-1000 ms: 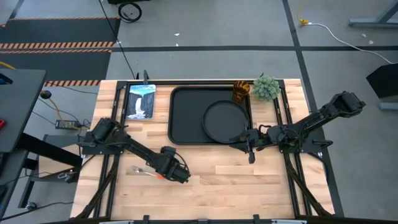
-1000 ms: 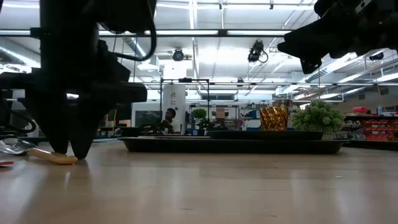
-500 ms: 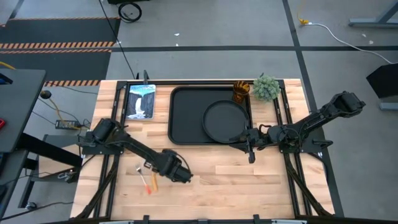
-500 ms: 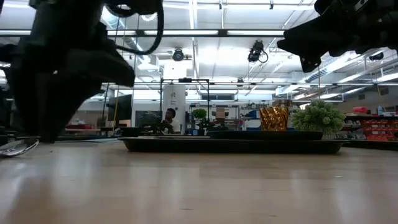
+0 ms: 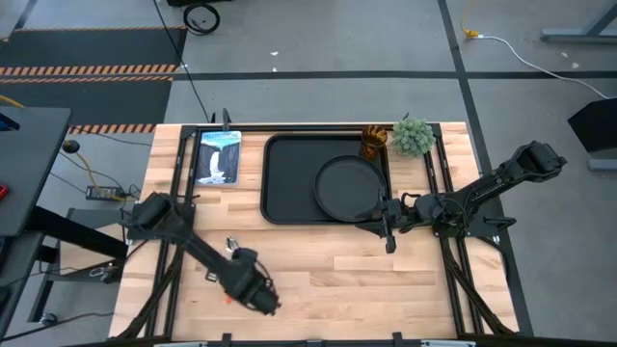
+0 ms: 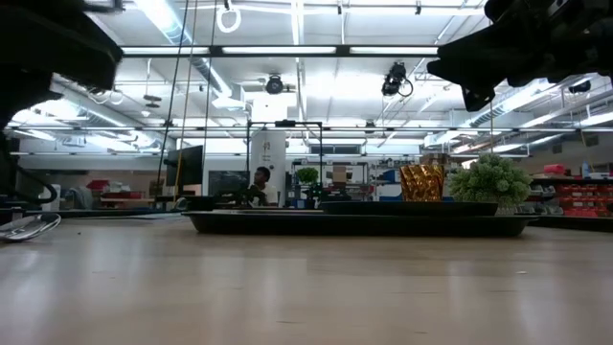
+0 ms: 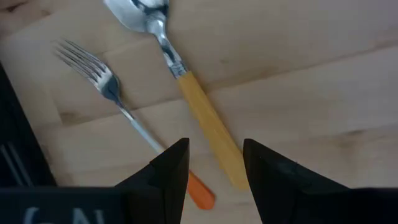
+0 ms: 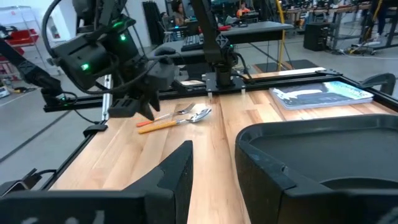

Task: Pick and place plate/cup/fork/spoon on tray
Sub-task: Put the yellow spoon on the black tray to the left of the black plate

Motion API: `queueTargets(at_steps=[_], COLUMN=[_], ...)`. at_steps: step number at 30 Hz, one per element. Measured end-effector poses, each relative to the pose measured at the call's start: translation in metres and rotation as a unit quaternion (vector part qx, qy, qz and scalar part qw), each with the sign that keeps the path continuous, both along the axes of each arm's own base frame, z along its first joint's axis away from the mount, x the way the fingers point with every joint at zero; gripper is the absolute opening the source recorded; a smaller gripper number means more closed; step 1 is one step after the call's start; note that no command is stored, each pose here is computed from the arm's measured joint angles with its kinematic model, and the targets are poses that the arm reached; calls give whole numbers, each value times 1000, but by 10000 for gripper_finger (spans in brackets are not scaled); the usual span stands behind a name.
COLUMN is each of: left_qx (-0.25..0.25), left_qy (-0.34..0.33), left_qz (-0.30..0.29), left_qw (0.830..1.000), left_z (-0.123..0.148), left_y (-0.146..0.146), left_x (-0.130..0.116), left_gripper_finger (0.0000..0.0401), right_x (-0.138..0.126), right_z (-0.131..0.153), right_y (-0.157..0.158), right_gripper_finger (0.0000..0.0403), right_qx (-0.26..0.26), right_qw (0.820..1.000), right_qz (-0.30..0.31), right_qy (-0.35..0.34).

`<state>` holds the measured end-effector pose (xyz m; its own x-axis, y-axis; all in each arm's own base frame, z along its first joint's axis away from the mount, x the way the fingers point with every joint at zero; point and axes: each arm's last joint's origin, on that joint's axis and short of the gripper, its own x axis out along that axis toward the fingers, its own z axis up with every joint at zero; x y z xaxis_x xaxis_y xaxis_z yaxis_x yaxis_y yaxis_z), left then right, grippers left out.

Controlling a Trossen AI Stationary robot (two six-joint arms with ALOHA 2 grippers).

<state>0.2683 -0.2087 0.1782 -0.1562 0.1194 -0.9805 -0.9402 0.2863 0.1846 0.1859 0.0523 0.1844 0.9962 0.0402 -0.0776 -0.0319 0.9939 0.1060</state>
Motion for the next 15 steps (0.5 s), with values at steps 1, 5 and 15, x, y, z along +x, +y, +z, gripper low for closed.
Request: queueTargets(at_steps=[1,5,15], left_qx=[11,46,71], left_qy=[-6,-41,-38], left_qz=[1,10,45], left_qw=[1000,998,996], left_z=[0,1,-13], left_y=[-4,-15,-11], left_x=[-3,-12,-23], left_gripper_finger=[162,161,108], right_x=[0,0,0], right_z=[0,0,2], right_y=[0,0,1], right_gripper_finger=[126,126,126], right_qx=[0,2,5], right_qw=[1000,1000,1000], right_qz=[4,7,10], right_qy=[0,0,-9])
